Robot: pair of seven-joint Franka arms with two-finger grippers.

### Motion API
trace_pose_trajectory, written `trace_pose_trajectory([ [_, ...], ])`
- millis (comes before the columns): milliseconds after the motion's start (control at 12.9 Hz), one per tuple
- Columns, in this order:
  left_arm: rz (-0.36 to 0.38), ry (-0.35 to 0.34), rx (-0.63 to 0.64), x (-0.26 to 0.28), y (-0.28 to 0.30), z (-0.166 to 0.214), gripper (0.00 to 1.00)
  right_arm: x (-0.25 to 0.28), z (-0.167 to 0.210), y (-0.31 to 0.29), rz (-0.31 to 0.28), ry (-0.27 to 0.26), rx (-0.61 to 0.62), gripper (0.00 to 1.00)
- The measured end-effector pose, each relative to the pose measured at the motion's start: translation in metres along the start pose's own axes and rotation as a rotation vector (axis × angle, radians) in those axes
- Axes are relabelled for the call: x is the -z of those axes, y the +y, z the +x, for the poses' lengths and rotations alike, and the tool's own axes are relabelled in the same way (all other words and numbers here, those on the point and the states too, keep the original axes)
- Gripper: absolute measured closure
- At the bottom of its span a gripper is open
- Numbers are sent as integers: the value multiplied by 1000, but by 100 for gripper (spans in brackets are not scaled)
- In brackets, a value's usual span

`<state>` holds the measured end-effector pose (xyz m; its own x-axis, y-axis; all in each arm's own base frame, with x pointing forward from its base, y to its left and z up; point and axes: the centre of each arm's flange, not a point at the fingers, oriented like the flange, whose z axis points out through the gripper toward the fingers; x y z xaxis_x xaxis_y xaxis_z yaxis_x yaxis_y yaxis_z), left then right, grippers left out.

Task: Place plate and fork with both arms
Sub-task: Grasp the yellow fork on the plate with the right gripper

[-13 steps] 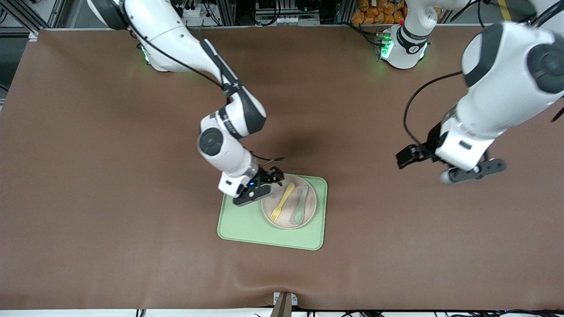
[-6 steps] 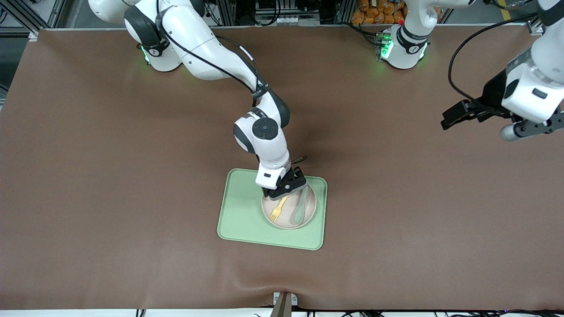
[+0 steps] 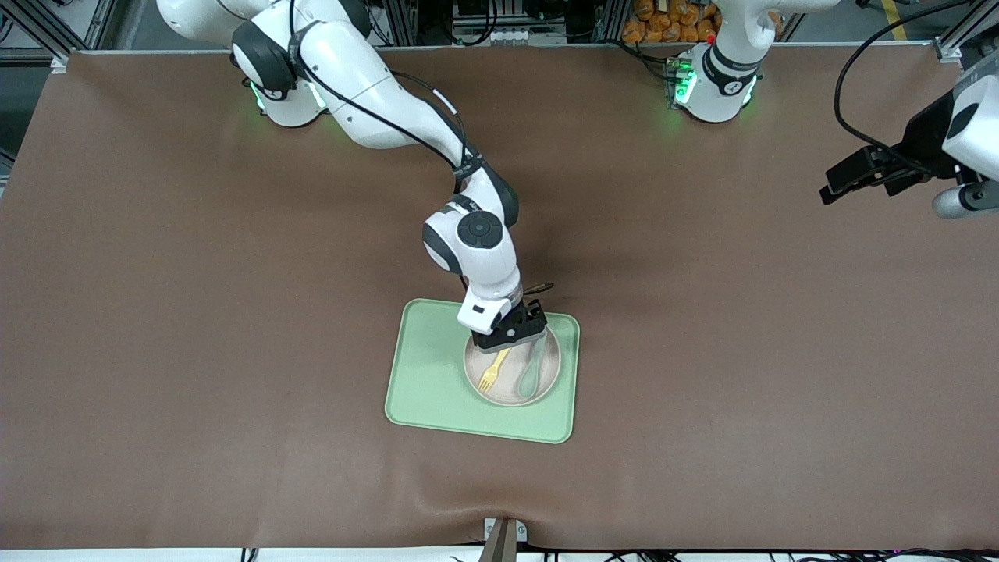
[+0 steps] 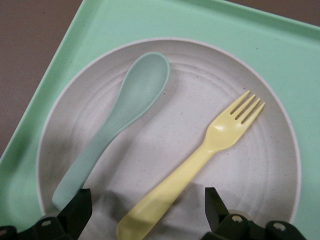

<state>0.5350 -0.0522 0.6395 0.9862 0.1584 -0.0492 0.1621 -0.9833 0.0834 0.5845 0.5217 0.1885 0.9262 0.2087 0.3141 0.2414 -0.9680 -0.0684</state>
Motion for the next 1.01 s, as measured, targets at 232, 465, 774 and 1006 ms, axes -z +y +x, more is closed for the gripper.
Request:
trace_pose_trajectory([
  [232, 41, 9, -26, 2, -2, -13, 0, -1, 3, 7, -16, 1, -76, 0],
  [465, 70, 19, -60, 2, 14, -19, 0, -1, 7, 13, -27, 7, -223, 0],
  [774, 71, 16, -51, 0, 10, -18, 0, -2, 7, 16, -32, 6, -363, 0],
  [1006, 72, 16, -54, 0, 11, -18, 0, -6, 3, 16, -38, 0, -415, 12],
])
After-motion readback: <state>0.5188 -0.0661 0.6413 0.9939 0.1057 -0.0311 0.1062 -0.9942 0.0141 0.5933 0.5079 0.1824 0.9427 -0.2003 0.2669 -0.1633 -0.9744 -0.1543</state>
